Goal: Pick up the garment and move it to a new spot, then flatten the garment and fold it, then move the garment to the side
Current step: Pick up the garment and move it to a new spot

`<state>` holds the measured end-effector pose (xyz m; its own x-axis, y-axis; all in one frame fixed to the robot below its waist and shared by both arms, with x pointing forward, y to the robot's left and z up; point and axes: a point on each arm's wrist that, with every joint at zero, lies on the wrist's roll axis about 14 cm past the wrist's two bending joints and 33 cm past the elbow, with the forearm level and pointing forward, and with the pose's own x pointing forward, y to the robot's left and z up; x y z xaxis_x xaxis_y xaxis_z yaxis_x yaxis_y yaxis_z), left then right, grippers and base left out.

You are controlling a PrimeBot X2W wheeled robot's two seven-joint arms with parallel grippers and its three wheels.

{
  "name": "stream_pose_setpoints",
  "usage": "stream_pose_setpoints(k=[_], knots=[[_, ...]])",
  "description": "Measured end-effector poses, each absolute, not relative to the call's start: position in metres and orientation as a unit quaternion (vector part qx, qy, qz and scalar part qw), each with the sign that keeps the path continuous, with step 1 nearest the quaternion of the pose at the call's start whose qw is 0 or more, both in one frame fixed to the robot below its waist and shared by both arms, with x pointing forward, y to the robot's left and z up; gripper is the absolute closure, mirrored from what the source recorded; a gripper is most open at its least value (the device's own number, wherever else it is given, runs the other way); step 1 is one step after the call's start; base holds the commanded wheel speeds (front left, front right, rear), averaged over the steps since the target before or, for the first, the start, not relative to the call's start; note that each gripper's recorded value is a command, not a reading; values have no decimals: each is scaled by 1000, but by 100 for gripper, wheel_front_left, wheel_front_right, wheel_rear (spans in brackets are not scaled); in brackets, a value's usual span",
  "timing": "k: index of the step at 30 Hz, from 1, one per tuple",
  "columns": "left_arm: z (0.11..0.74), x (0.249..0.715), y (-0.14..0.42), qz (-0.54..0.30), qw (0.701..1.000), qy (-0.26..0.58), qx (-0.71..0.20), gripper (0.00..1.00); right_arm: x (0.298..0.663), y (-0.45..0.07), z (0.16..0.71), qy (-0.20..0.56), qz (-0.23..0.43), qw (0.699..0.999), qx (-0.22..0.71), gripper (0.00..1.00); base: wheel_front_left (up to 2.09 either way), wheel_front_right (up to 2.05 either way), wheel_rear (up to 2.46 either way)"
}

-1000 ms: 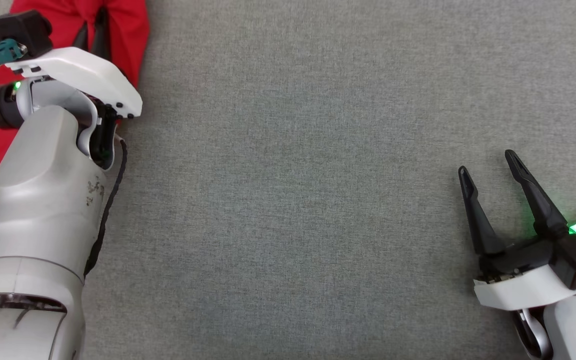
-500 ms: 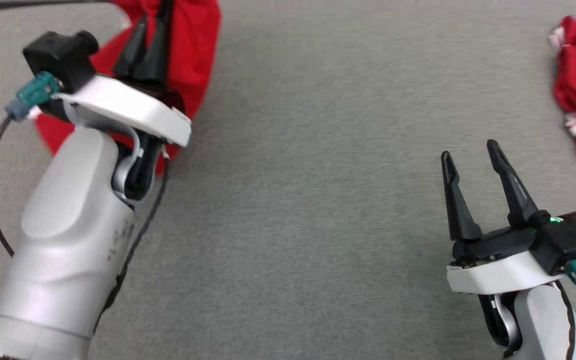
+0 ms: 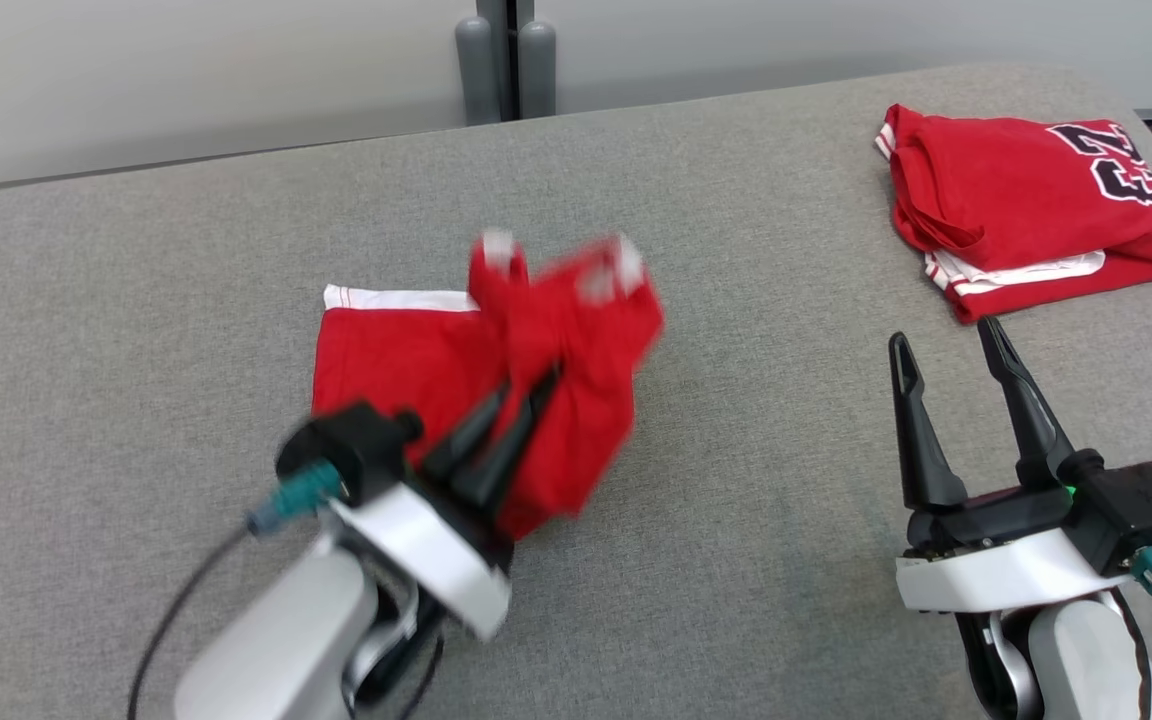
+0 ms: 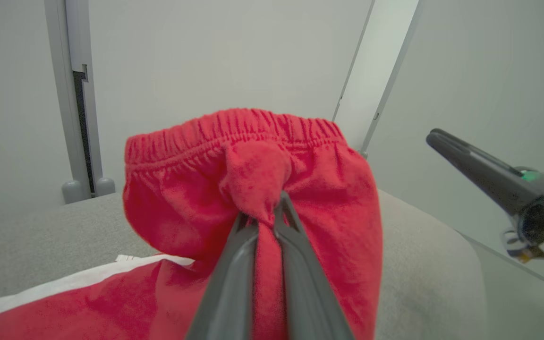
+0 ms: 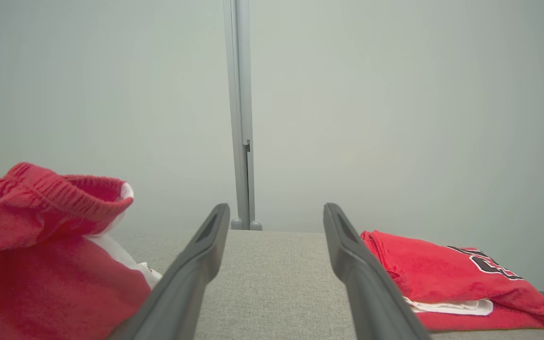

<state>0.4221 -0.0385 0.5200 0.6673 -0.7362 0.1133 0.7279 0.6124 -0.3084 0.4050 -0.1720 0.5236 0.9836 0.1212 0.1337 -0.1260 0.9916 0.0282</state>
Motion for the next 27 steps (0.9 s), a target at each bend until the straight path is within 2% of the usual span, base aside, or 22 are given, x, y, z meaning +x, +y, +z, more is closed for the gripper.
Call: stream_pose_setpoints(k=[6, 10, 11, 12, 13, 21, 27], knots=[[429, 366, -26, -414, 891, 146, -120, 100, 403, -166, 516, -56, 69, 996, 24, 0, 0, 0, 0], [405, 360, -7, -381, 899, 184, -114, 100, 407, -154, 512, -51, 88, 995, 27, 0, 0, 0, 0], [402, 362, 0, -368, 904, 188, -114, 75, 409, -151, 512, -51, 93, 994, 26, 0, 0, 0, 0], [400, 363, 5, -353, 908, 190, -117, 3, 410, -148, 512, -51, 98, 994, 26, 0, 0, 0, 0], [400, 364, 11, -341, 913, 190, -117, 0, 411, -144, 512, -51, 104, 993, 27, 0, 0, 0, 0], [443, 377, 84, -184, 972, 103, -107, 0, 400, -123, 514, -51, 135, 989, 32, 0, 0, 0, 0], [496, 356, 137, -73, 992, 3, -103, 0, 380, -107, 518, -55, 155, 986, 39, 0, 0, 0, 0]])
